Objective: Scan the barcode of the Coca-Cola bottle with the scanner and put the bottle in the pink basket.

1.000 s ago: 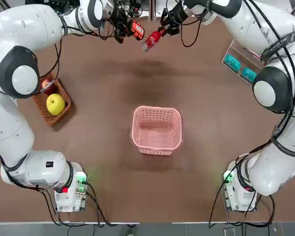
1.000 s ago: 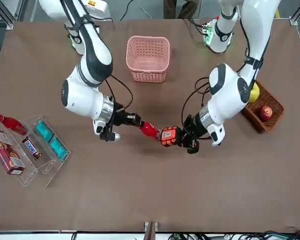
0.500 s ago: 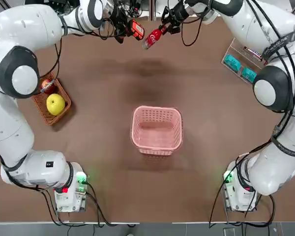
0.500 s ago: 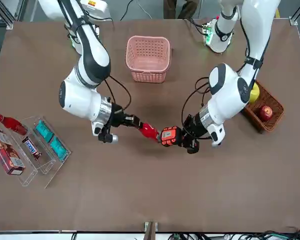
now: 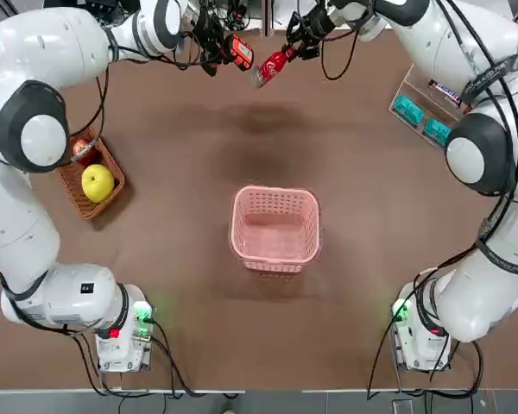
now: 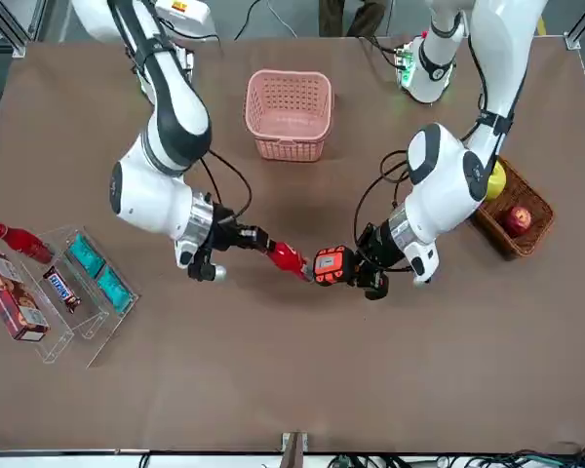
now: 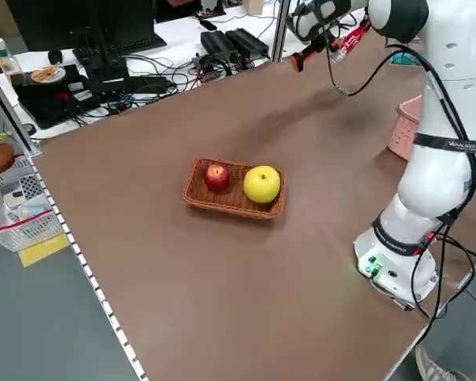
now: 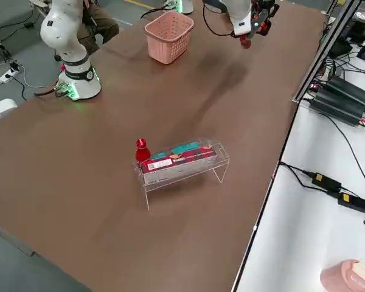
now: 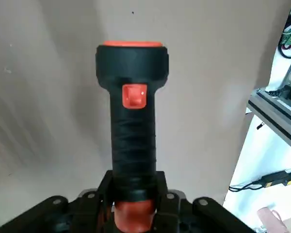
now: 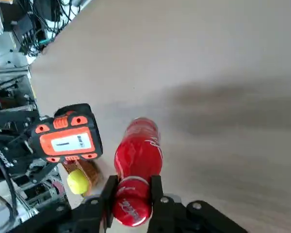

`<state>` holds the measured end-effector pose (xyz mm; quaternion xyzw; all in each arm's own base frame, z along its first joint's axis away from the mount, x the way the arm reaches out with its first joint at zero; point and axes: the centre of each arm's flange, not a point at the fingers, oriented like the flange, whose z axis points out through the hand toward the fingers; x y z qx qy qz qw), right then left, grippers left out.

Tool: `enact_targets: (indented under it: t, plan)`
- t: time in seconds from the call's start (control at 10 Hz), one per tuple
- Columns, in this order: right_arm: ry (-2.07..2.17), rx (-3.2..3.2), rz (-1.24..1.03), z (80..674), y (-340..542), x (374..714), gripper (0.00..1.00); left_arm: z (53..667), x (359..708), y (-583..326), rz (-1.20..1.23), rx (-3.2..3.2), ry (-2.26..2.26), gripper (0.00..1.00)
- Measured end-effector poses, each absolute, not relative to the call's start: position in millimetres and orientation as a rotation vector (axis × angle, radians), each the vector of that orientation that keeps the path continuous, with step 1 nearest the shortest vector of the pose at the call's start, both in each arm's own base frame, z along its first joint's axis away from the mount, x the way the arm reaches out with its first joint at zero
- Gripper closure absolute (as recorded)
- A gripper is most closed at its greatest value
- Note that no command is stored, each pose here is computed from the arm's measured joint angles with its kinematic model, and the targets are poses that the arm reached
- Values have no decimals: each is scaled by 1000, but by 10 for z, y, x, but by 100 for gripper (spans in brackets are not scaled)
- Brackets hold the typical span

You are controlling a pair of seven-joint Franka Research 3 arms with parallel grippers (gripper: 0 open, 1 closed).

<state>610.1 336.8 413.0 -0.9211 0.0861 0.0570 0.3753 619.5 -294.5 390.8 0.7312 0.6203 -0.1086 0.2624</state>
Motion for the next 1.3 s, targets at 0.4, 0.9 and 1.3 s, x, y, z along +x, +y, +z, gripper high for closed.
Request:
enact_targets:
  t: [0.4, 0.9, 1.3]
  plan:
    - [29, -2569, 317, 4303, 3359, 5792, 68, 3843, 6167, -2924, -300, 1986, 1689, 63]
    - [-116, -2816, 507, 5288, 3991, 4645, 68, 3386, 6195, -2067, -150, 2119, 1819, 63]
    - [-232, -2990, 429, 5691, 4988, 3174, 68, 3046, 6135, -1526, -13, 2215, 1904, 63]
